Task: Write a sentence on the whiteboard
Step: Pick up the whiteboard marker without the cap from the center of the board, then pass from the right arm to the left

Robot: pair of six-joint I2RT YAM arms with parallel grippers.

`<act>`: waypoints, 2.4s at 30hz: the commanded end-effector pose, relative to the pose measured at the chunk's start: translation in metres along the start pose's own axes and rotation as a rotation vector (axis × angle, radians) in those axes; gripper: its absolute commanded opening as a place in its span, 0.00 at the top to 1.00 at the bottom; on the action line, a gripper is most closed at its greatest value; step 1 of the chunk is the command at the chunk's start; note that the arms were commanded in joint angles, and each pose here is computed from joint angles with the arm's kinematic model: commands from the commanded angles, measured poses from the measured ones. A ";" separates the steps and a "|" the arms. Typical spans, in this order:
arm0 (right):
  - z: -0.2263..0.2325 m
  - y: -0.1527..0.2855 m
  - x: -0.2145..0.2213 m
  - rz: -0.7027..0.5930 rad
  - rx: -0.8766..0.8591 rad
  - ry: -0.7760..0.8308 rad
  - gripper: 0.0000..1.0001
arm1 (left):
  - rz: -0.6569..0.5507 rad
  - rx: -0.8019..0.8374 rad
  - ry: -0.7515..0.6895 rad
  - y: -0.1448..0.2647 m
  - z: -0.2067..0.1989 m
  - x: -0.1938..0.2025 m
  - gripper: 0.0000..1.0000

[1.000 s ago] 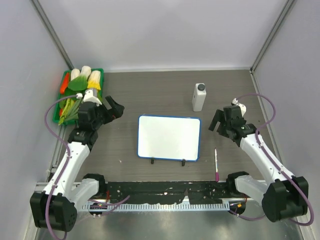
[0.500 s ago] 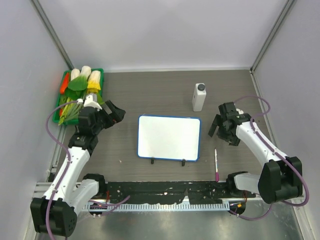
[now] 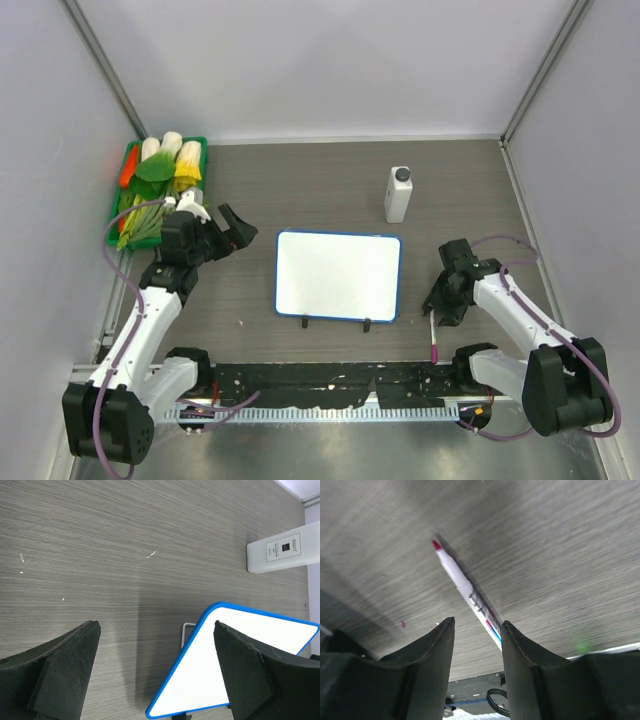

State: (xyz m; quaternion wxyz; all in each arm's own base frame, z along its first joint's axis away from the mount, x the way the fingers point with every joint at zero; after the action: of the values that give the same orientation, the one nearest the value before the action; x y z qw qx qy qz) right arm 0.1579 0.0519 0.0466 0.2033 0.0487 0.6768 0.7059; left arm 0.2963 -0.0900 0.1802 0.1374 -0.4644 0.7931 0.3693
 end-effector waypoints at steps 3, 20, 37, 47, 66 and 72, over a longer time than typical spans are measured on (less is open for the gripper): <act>-0.002 -0.015 0.008 0.006 0.000 -0.055 0.51 | -0.004 0.073 -0.018 0.007 -0.023 -0.011 0.00; 0.005 -0.034 -0.032 -0.082 0.045 -0.014 0.99 | 0.012 0.025 -0.033 0.008 -0.018 -0.012 0.00; 0.041 0.136 -0.174 -0.635 -0.021 0.110 0.99 | 0.119 0.225 -0.118 0.029 -0.067 -0.009 0.00; 0.141 0.226 -0.161 -0.785 -0.646 0.256 0.99 | 0.237 0.475 -0.250 0.041 -0.154 0.016 0.02; 0.252 0.258 -0.110 -0.694 -1.156 0.281 0.99 | 0.553 0.750 -0.349 0.034 -0.249 0.108 0.26; 0.254 0.251 -0.105 -0.667 -1.163 0.280 0.99 | 0.543 0.760 -0.333 0.029 -0.254 0.109 0.40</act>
State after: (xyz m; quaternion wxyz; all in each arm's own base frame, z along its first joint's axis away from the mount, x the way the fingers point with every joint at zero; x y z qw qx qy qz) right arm 0.2874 0.2455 0.3199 0.3114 -0.3611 0.2198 0.8511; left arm 0.2410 -0.3233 0.2694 0.2794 -0.0789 0.9368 0.1954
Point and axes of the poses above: each gripper's point midway between its finger pads, its own y axis back along the fingers, its own z axis along the line the jaws close on, x = y × z, the point moved 1 cm from there along y, back along the fingers, and after that the axes turned 12 degrees about y, right-handed, at the moved point
